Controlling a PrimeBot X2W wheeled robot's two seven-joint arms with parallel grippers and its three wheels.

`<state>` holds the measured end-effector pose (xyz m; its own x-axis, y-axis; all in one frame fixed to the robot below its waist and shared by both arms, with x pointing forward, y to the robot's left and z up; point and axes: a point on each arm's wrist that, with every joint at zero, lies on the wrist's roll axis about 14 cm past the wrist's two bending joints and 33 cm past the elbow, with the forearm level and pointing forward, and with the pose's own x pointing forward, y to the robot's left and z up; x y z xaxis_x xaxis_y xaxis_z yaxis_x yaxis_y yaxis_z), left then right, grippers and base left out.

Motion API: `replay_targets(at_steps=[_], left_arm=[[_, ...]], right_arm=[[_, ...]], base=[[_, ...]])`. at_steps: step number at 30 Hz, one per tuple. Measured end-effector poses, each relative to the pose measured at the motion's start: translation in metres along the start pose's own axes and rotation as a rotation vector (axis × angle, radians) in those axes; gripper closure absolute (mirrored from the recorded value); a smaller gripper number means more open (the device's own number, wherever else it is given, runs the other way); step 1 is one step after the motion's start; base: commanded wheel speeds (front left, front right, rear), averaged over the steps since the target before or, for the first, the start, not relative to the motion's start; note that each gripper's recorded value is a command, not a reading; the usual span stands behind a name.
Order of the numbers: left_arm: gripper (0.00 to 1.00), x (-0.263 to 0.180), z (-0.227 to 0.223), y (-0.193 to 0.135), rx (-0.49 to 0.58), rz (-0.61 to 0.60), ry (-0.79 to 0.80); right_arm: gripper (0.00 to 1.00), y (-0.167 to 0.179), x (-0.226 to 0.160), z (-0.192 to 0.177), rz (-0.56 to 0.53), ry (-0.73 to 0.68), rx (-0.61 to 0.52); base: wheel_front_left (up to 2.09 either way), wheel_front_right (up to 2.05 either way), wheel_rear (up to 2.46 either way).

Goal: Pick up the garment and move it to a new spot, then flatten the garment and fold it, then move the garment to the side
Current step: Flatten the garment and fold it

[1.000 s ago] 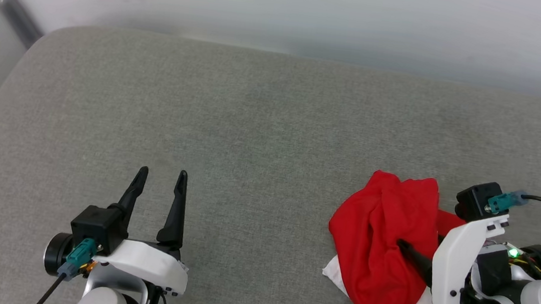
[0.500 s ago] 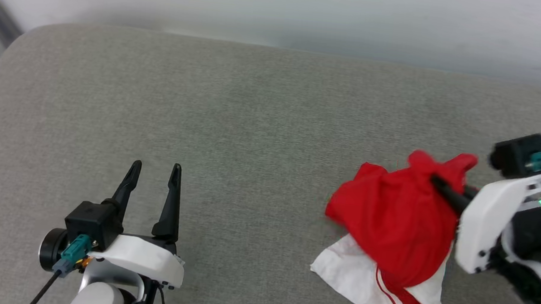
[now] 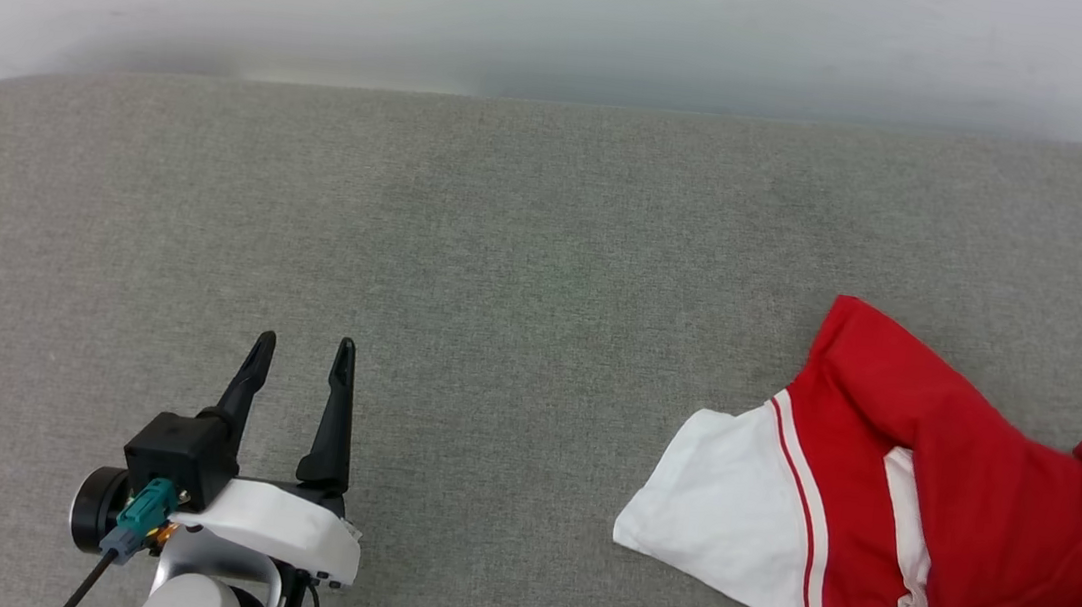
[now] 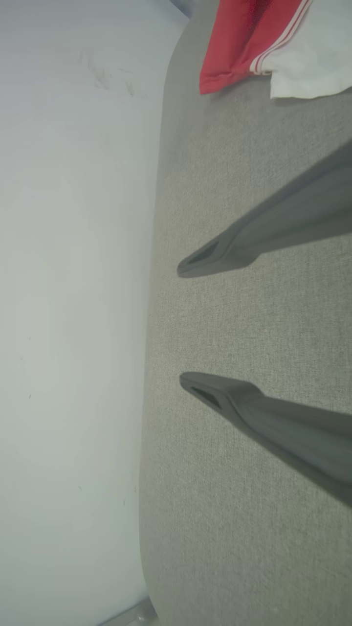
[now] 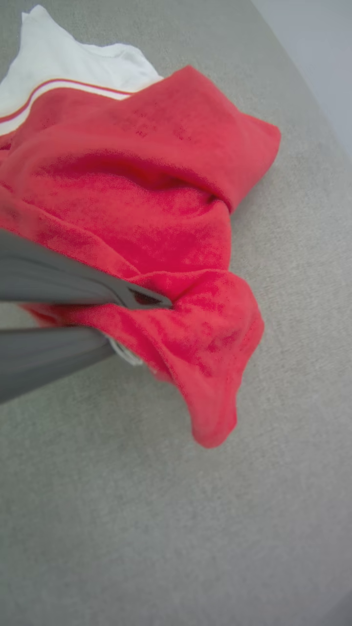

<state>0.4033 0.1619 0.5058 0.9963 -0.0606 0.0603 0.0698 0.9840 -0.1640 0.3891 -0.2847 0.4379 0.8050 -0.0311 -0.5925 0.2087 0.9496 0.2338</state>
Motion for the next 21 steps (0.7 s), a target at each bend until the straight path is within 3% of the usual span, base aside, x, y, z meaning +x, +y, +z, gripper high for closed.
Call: replay_targets(at_steps=[2,3,4,5,13,21], left_arm=[[0.0,0.001,-0.002,-0.001,0.002,-0.004,0.006],[0.0,0.001,-0.003,-0.001,0.002,-0.004,0.007],[0.0,0.001,-0.003,-0.001,0.003,-0.005,0.008],[0.0,0.001,-0.003,-0.001,0.003,-0.005,0.01],[0.0,-0.007,-0.002,0.004,0.01,0.008,0.014],[0.0,-0.023,0.007,0.008,0.018,0.023,0.005]], right_arm=[[1.0,-0.012,0.001,-0.022,-0.034,0.037,0.049],[0.75,-0.013,0.002,-0.029,-0.039,0.046,0.061],[0.24,-0.013,0.003,-0.035,-0.044,0.05,0.072],[0.0,-0.011,0.004,-0.038,-0.041,0.041,0.085],[0.0,0.0,-0.007,0.007,-0.035,-0.275,0.03],[0.0,0.039,-0.045,0.041,0.035,-0.524,-0.155]], base=[[0.0,0.0,0.0],[0.0,0.0,0.0],[0.0,0.0,0.0],[0.0,0.0,0.0],[0.0,0.0,0.0],[0.0,0.0,0.0]])
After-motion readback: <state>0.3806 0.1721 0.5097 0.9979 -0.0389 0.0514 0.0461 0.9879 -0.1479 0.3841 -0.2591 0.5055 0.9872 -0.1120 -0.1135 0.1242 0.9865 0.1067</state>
